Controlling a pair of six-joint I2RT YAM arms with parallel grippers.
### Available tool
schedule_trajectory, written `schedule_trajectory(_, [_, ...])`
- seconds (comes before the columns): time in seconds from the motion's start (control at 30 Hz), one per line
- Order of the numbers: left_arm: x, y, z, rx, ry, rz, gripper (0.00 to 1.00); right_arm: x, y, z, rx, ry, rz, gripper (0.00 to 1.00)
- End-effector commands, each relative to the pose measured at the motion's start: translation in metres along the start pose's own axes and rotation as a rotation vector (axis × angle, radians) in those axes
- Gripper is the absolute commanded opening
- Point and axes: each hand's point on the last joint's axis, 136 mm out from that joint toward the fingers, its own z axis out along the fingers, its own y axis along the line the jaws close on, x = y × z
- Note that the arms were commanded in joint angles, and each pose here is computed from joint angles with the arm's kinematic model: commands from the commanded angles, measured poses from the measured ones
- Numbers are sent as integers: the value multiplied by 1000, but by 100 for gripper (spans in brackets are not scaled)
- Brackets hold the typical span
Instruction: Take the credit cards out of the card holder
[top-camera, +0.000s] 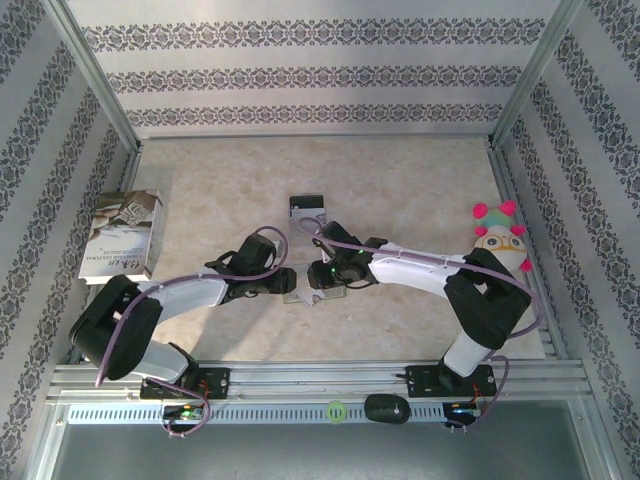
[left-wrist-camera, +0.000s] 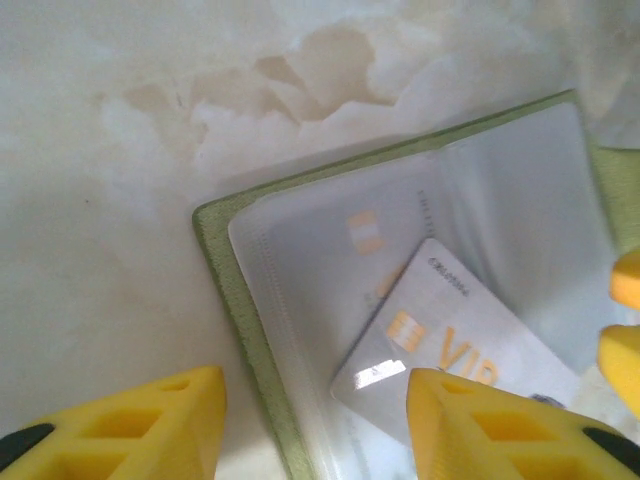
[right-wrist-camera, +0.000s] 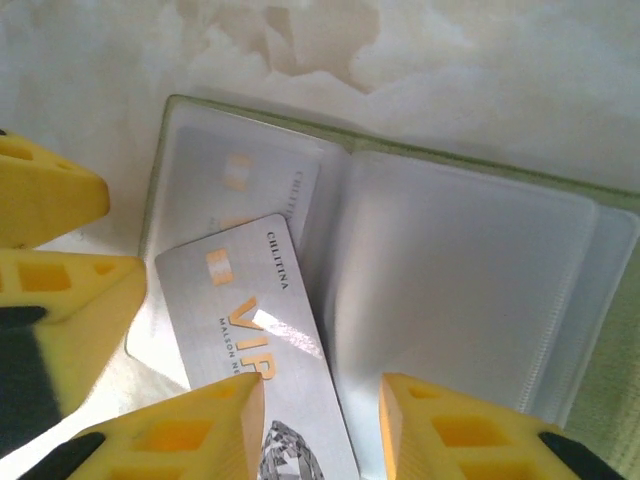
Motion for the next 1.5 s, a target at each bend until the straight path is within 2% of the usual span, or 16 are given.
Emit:
schedule_trajectory(0.0, [3, -5, -10, 7, 20, 23, 46, -4, 3, -8, -47, 11, -69, 38])
schedule_trajectory(0.07, [10, -6, -8, -8, 51, 43, 38, -5, 3, -6, -63, 16, -74, 35])
schedule_trajectory(0.3, [25, -11, 1, 2, 105, 67, 27, 1, 19, 5, -179, 109, -149, 35])
schedule_trajectory(0.5, [27, -6, -1, -59, 132, 110, 29, 6, 17, 8, -174, 131, -163, 37])
schedule_trajectory(0.77, [34, 14, 10, -173, 188, 113, 26, 14, 5, 14, -135, 157, -168, 39])
schedule_trajectory(0.97, [40, 20, 23, -189, 215, 96, 26, 15, 1, 18, -124, 167, -155, 41])
schedule_trajectory(1.2, [45, 21, 29, -182, 233, 86, 26, 17, 5, 24, -180, 193, -127, 42])
schedule_trajectory(1.47, [43, 17, 32, -169, 234, 79, 25, 15, 23, 28, -285, 198, -92, 33])
